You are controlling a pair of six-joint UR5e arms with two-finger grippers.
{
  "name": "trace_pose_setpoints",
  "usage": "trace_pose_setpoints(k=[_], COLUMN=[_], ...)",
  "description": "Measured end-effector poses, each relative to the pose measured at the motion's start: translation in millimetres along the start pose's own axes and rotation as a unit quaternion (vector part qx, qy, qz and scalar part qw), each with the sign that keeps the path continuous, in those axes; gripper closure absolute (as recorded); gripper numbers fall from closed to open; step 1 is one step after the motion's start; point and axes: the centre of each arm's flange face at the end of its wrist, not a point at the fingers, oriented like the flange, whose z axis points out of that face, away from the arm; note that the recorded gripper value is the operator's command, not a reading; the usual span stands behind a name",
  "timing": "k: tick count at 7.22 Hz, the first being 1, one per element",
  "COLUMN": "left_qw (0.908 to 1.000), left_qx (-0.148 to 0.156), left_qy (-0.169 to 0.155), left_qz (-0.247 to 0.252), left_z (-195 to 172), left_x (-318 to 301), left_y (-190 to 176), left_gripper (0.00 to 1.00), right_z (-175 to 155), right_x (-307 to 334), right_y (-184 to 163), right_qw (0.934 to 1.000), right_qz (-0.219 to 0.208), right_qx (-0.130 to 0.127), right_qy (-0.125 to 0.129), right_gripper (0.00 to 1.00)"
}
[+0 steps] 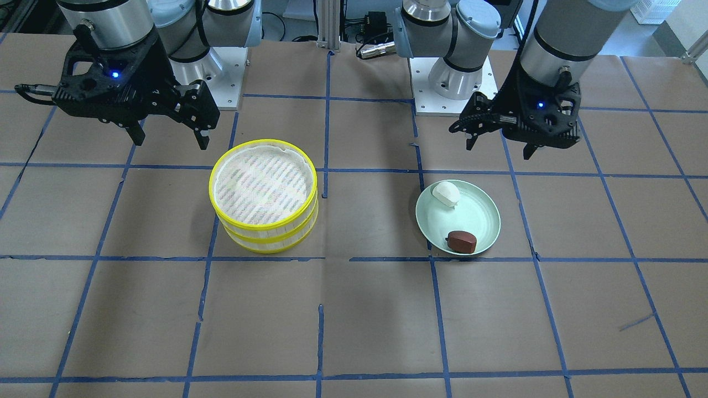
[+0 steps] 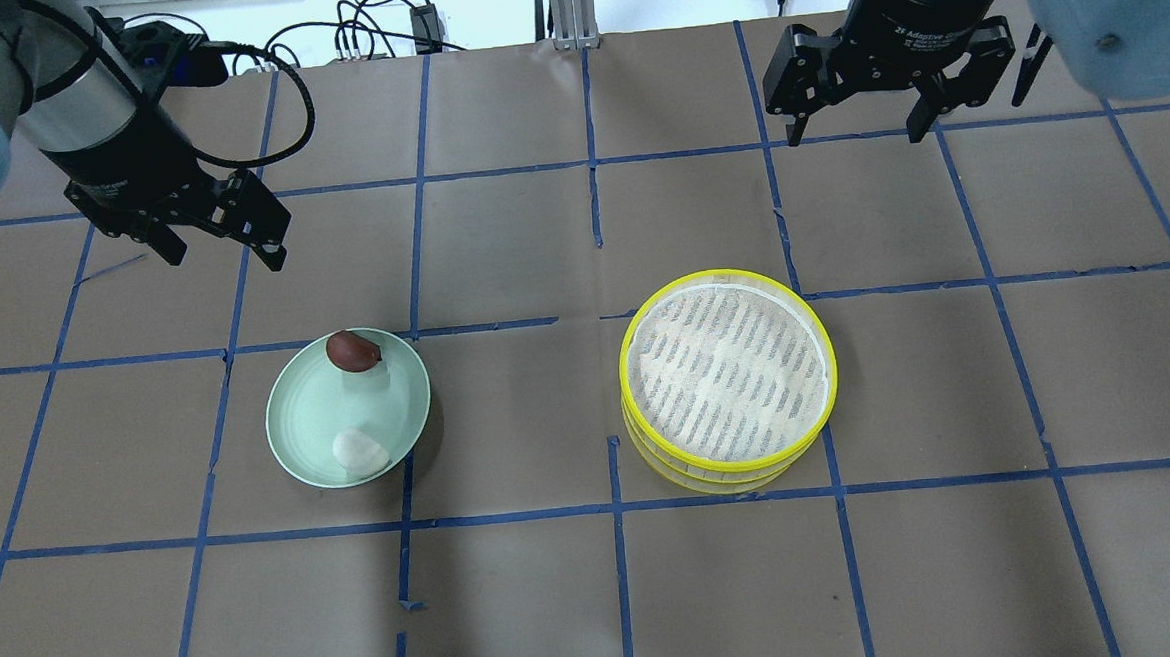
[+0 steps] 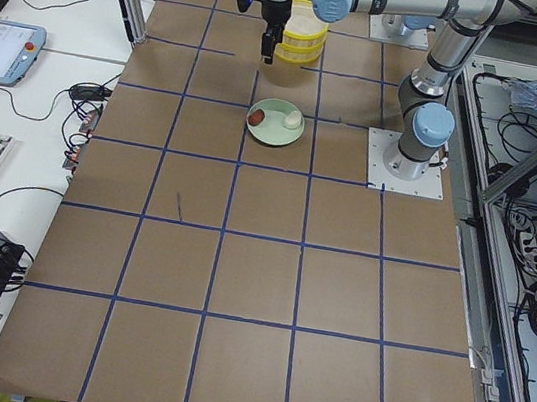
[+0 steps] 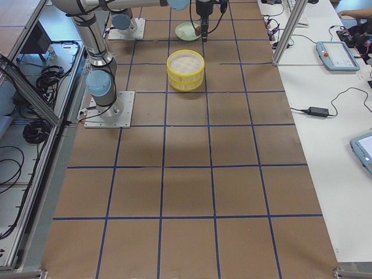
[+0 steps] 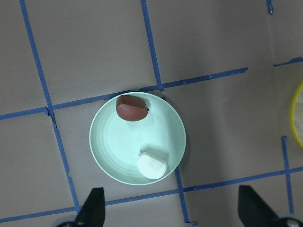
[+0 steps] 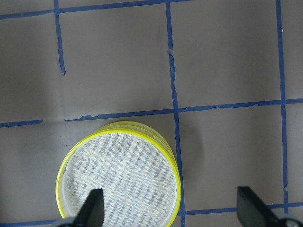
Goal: Place buns in different layers of steamer
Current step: 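Lower the left gripper toward the white bun in the green bowl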
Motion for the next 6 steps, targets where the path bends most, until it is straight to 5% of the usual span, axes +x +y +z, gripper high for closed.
trace_pose_setpoints(k=[6], left_qw=[0.9991], left_qx=[-0.035], left_qy=[-0.02], left_qz=[-0.014], left_z=[83], left_x=[-40], left_y=[-54], left_gripper=[0.0], right_z=[-1], right_x=[-1], right_y=[1], right_qw=[1.0], right_qz=[-0.007], right_qx=[-0.001], right_qy=[-0.002], right_gripper=[0.0])
